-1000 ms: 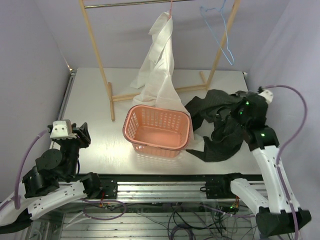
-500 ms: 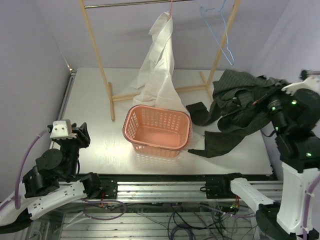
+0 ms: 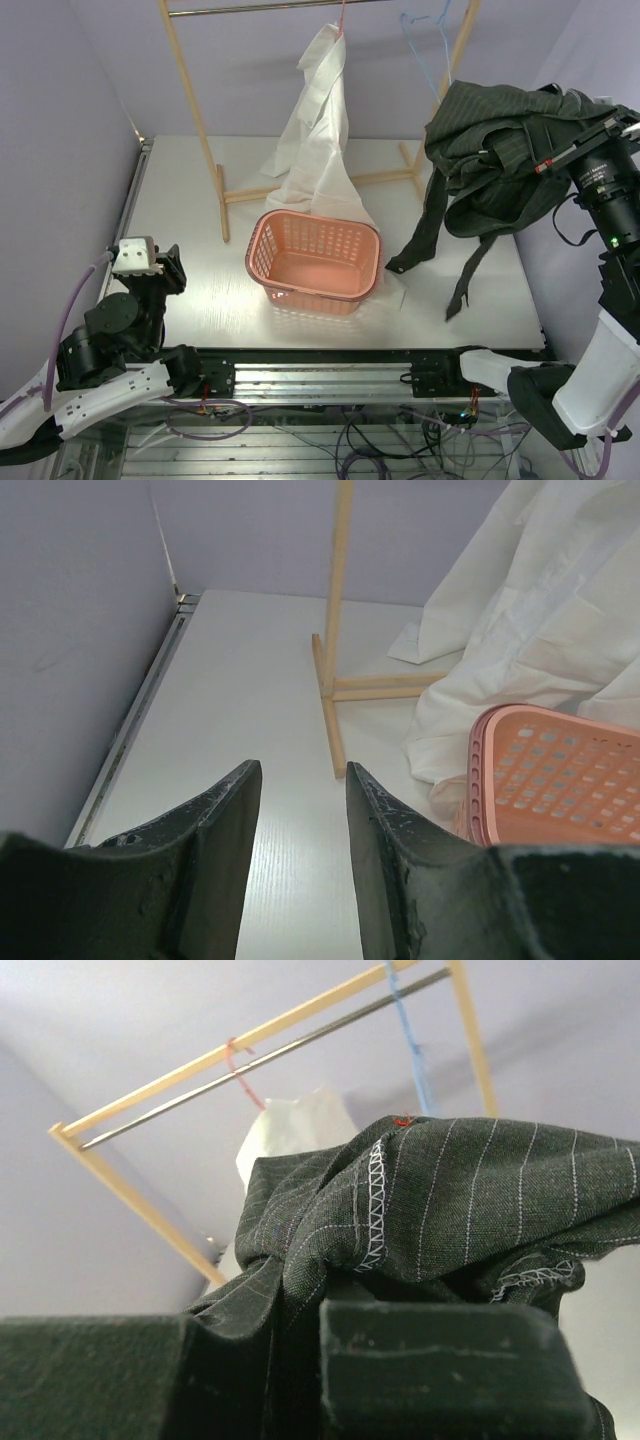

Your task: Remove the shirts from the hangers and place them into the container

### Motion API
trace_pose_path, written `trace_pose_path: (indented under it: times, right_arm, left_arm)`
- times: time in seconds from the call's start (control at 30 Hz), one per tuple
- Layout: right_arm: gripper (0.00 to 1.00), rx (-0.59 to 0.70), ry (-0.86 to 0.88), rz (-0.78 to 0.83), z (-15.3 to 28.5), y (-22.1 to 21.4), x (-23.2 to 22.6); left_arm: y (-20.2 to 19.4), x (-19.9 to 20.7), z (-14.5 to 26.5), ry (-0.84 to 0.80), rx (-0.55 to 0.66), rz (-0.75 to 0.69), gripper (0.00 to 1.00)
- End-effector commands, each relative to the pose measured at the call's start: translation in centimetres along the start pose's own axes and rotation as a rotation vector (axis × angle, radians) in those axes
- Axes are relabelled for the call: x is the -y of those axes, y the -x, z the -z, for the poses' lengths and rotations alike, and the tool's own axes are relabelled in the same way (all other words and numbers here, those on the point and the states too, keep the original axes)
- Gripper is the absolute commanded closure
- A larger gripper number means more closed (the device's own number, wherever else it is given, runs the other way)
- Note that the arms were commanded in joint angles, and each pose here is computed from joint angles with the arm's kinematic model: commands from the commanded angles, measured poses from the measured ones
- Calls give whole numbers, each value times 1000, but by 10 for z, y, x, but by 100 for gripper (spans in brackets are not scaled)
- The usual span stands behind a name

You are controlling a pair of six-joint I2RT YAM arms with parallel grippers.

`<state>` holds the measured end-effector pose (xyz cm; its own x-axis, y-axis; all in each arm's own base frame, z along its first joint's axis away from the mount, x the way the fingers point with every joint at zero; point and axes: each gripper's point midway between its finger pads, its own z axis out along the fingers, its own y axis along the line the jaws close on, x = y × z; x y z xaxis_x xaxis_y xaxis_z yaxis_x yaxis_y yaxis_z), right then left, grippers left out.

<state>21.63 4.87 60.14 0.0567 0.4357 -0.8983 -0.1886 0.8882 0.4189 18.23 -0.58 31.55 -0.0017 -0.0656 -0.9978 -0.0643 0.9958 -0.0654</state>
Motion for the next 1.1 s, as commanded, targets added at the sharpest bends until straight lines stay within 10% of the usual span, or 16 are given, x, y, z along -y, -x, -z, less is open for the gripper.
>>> trace_pose_path:
  times: [0.0,0.43,1.07]
  right_arm:
    - [100,113,269,-27,7,36,-55]
    - [100,396,842,-188,29,134,-160]
    - [100,438,970,-336,-24,139,-161]
  left_arm:
    - [3,-1,0,9,8,12,50]
    - [2,0,-1,10,5,8,50]
    - [1,-2,-1,30,0,6,49]
